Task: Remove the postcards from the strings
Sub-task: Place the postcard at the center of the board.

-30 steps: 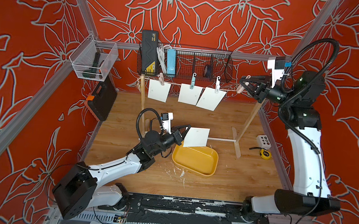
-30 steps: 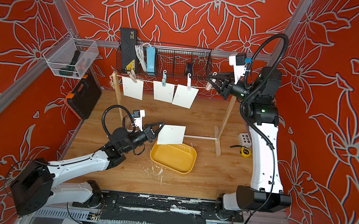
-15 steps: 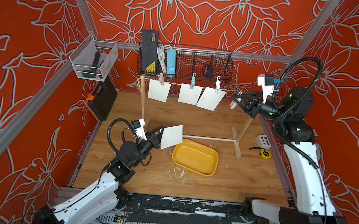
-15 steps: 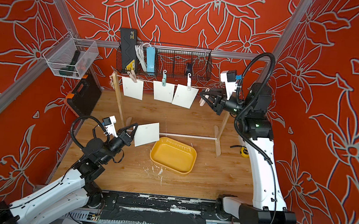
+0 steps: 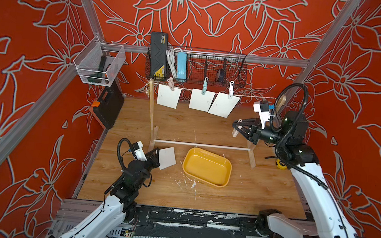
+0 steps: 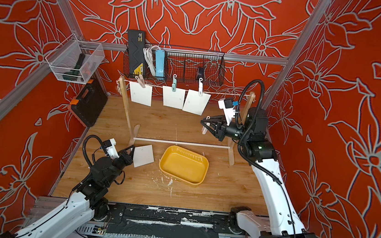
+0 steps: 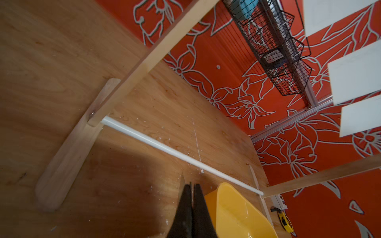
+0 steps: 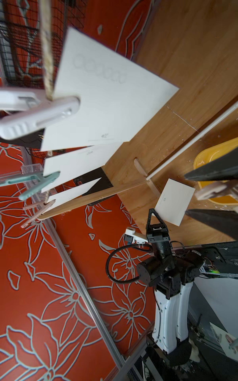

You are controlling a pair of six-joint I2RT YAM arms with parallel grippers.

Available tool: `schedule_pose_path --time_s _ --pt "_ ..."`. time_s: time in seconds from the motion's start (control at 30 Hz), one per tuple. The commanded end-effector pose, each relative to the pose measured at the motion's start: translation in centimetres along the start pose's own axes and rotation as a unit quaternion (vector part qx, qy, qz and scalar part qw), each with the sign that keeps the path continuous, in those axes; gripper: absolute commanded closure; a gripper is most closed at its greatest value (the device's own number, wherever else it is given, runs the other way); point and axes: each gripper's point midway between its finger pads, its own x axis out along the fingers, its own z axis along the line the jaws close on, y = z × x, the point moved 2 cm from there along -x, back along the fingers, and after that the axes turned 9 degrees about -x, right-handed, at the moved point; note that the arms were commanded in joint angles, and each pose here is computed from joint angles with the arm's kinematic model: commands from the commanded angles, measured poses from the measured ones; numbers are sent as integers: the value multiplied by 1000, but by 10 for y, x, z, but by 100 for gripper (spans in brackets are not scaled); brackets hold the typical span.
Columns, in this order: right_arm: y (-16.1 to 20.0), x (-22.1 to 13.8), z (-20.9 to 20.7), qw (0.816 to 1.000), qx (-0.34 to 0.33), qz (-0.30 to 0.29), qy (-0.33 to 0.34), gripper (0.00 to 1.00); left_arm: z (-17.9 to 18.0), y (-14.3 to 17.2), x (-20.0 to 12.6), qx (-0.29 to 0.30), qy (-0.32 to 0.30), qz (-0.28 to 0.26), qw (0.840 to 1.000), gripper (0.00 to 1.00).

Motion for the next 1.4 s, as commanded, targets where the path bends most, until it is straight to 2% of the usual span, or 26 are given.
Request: schedule_pose_path --time_s 0.0,0.17,0.23,0.33,0.37,0.67,0.8,0.97,1.1,1.37 --pt "7 7 3 1000 -2 -7 0 76 10 -7 -1 -35 -20 -27 999 100" --pt "21 15 5 1000 5 13 -9 76 32 2 -1 -48 -62 -21 997 100" --pt "25 15 5 1000 6 16 -8 76 40 4 -1 -49 -85 -18 995 87" --pt "29 17 5 1000 9 20 -9 76 43 2 -2 -44 -108 -18 993 60" --pt "31 18 6 1000 11 22 -10 76 43 1 -3 -44 -114 -18 992 54" --pt "44 24 8 999 24 34 -17 76 26 -7 -3 -16 -132 4 991 30" --pt "52 28 9 998 28 44 -16 76 16 -8 -1 1 -131 24 991 28" --pt "75 36 6 996 38 76 -12 77 -4 -7 1 15 -97 51 994 28" --pt "114 46 -2 992 58 108 2 76 -18 -2 0 31 -68 78 994 27" --pt "193 66 -21 978 87 185 44 75 -55 5 -5 51 34 117 991 27"
